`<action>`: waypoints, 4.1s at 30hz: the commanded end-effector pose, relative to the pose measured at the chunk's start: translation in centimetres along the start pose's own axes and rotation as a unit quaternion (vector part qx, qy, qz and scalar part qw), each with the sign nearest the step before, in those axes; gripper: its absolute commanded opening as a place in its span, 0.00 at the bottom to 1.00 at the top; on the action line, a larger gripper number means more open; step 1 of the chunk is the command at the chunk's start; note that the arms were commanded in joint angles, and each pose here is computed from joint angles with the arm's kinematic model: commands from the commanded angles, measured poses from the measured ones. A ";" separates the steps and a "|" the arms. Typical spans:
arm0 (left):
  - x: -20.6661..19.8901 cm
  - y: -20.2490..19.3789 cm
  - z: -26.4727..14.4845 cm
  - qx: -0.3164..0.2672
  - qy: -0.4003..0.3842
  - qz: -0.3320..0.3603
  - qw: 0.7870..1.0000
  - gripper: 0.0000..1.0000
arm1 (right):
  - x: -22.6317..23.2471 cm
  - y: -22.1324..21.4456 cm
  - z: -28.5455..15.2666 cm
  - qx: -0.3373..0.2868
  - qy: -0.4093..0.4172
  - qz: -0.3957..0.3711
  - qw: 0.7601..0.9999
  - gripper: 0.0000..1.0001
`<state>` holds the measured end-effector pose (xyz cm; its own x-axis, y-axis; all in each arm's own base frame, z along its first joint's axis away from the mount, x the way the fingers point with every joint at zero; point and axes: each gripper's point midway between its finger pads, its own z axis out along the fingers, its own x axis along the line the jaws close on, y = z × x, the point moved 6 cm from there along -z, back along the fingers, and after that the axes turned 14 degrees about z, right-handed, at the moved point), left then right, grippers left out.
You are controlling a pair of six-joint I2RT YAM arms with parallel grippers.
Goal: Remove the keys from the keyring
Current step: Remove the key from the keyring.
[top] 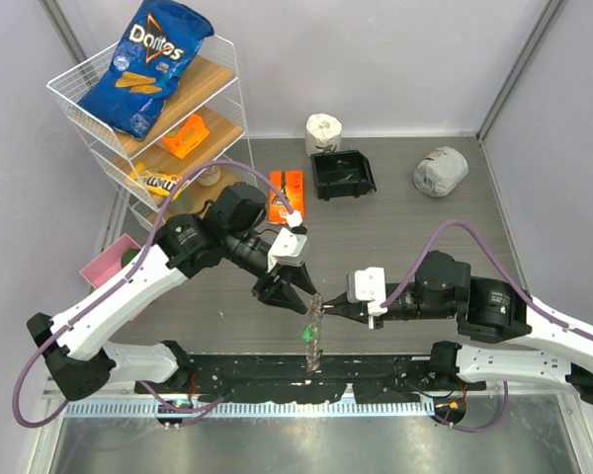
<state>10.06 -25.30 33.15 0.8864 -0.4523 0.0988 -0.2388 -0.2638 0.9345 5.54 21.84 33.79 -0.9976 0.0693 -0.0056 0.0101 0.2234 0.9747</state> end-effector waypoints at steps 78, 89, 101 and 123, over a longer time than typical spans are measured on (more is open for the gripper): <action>-0.5 -1.5 0.3 0.042 0.230 0.110 0.966 0.44 | -2.8 0.1 1.0 0.053 -0.063 0.356 0.931 0.05; -0.2 0.0 0.0 -0.001 0.151 0.081 0.985 0.52 | -2.0 1.2 0.4 0.047 -0.021 0.314 0.948 0.05; -1.1 0.1 1.8 -0.004 0.006 0.034 0.999 0.43 | -2.1 2.0 0.3 0.050 -0.015 0.300 0.953 0.05; 0.4 -1.2 2.0 0.029 0.071 0.016 0.997 0.35 | -1.6 3.7 -1.1 0.024 -0.015 0.289 0.957 0.05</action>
<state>9.68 -26.91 31.49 0.9154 -0.3624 0.1753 -0.2888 -0.2878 0.9131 7.41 21.69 32.96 -0.7610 0.3259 0.5609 0.6460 0.3021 0.7010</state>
